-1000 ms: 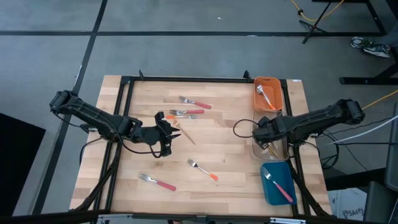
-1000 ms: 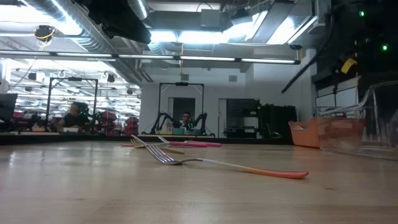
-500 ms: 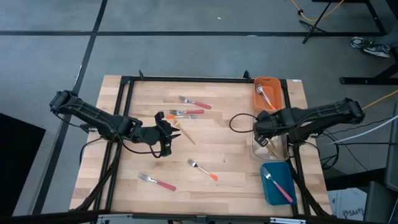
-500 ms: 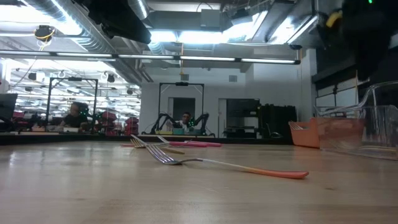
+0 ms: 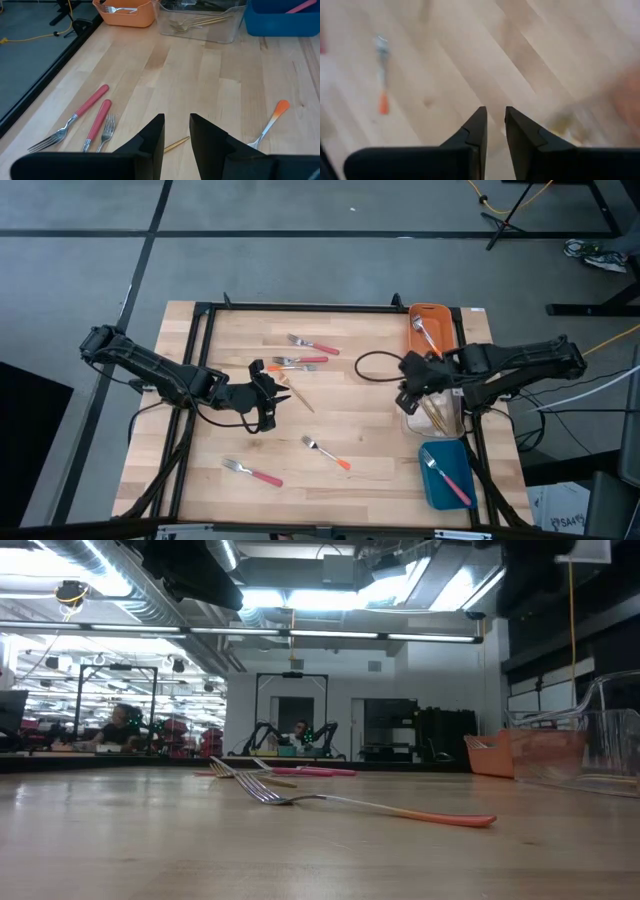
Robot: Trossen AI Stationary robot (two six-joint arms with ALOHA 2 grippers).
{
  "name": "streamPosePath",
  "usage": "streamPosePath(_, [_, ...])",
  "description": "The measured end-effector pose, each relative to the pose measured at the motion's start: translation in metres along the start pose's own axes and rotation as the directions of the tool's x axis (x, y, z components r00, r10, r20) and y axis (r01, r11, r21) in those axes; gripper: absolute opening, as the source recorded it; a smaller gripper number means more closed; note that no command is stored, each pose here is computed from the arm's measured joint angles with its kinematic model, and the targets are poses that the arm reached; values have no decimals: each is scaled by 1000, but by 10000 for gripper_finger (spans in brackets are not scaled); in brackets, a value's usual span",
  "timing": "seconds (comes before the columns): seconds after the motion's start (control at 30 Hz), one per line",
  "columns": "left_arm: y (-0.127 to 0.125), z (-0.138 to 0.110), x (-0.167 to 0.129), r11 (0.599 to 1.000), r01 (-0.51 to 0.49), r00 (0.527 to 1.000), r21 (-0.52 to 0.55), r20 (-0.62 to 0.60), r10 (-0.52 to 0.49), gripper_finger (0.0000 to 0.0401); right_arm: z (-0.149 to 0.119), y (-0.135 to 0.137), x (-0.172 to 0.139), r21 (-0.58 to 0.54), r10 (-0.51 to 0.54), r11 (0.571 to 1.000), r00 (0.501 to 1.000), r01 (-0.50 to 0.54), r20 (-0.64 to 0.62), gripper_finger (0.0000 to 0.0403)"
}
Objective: Sort silverware by color (type)
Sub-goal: Put the pink fork into the blue bin
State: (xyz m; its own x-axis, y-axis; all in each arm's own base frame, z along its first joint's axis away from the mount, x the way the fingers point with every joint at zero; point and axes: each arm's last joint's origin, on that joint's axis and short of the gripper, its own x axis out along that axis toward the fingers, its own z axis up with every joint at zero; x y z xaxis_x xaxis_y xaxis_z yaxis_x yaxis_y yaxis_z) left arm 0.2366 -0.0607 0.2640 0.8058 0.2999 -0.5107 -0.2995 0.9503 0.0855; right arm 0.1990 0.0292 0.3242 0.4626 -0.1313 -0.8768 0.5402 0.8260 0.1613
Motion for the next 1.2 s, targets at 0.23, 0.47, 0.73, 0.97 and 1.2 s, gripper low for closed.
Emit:
streamPosePath(0.23, [0, 0, 0, 1000, 0, 1000, 0, 0, 0, 85, 22, 18, -4, -117, 156, 984, 958, -131, 241, 60])
streamPosePath(0.47, [0, 0, 0, 1000, -3, 1000, 0, 1, 3, 85, 47, 29, -8, -257, 258, 954, 857, -153, 447, 60])
streamPosePath(0.73, [0, 0, 0, 1000, -8, 1000, 0, 2, 8, 85, 91, 24, 19, -306, 226, 951, 780, -46, 583, 60])
streamPosePath(0.97, [0, 0, 0, 1000, -8, 1000, 0, 2, 8, 85, 131, 6, 58, -248, 134, 967, 724, 53, 677, 60])
streamPosePath(1.2, [0, 0, 0, 1000, -14, 1000, -1, 4, 14, 85, 162, -27, 107, -260, 187, 966, 733, -15, 654, 68])
